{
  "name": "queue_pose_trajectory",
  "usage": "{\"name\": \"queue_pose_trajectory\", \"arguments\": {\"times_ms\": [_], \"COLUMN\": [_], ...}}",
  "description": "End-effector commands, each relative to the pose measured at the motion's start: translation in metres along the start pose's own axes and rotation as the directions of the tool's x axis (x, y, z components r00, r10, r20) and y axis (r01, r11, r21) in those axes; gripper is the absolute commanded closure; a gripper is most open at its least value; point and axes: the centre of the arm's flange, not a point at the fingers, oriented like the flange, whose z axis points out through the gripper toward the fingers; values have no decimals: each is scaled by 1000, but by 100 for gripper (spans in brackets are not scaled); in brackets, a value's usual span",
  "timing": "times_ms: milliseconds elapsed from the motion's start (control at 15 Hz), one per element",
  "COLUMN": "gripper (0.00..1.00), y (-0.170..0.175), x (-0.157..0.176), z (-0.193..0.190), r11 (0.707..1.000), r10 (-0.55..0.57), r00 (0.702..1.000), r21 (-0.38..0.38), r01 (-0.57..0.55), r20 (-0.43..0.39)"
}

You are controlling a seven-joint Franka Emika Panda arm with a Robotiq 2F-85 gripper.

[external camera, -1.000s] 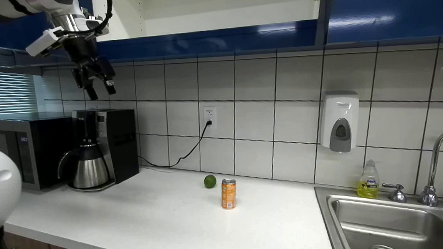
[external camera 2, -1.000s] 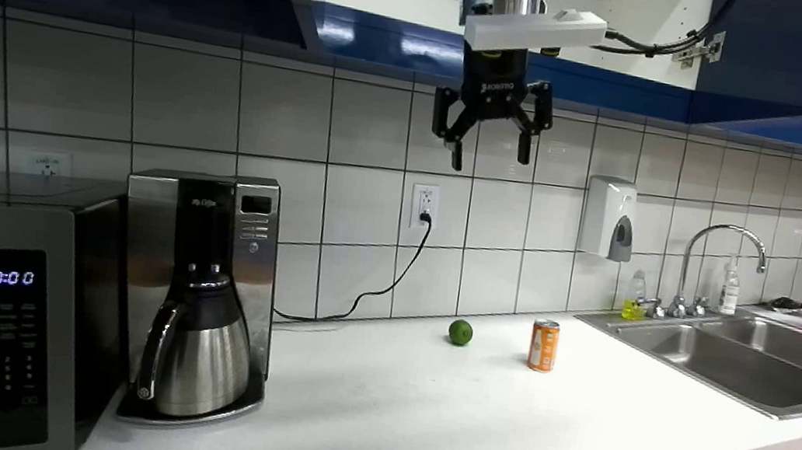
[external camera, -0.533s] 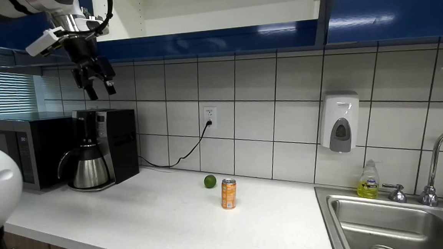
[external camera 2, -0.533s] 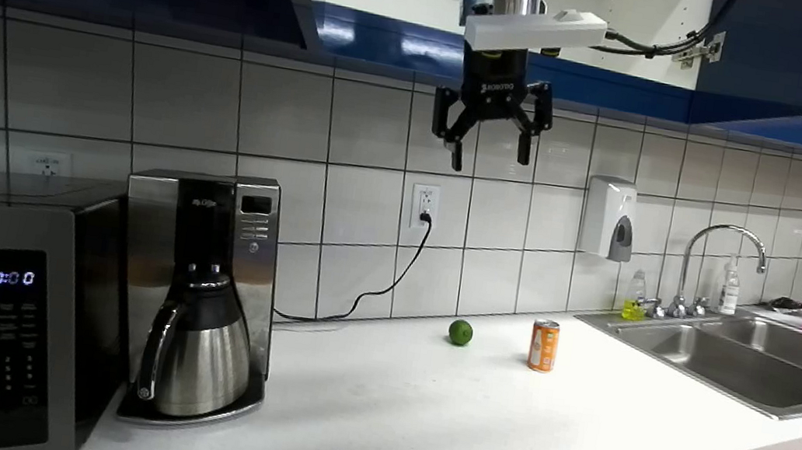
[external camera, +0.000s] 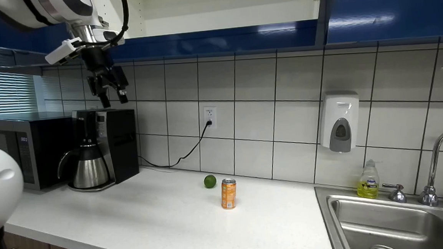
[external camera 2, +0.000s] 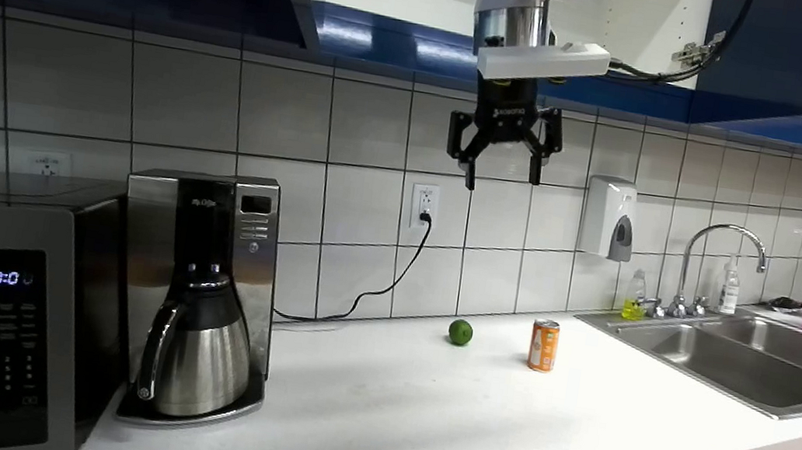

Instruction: Put the can in the cabinet

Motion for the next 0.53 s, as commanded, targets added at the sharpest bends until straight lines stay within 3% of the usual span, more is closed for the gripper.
{"name": "queue_pose_trajectory", "arguments": {"times_ms": [0, 467], "gripper": [0, 0], "y": [23, 81], "x": [12, 29], "z": [19, 70], "r11": [999, 991], "r10": [42, 131], "r00": [999, 991], "r21": [-13, -13], "r01": [-42, -131], "r20": [-9, 13]}}
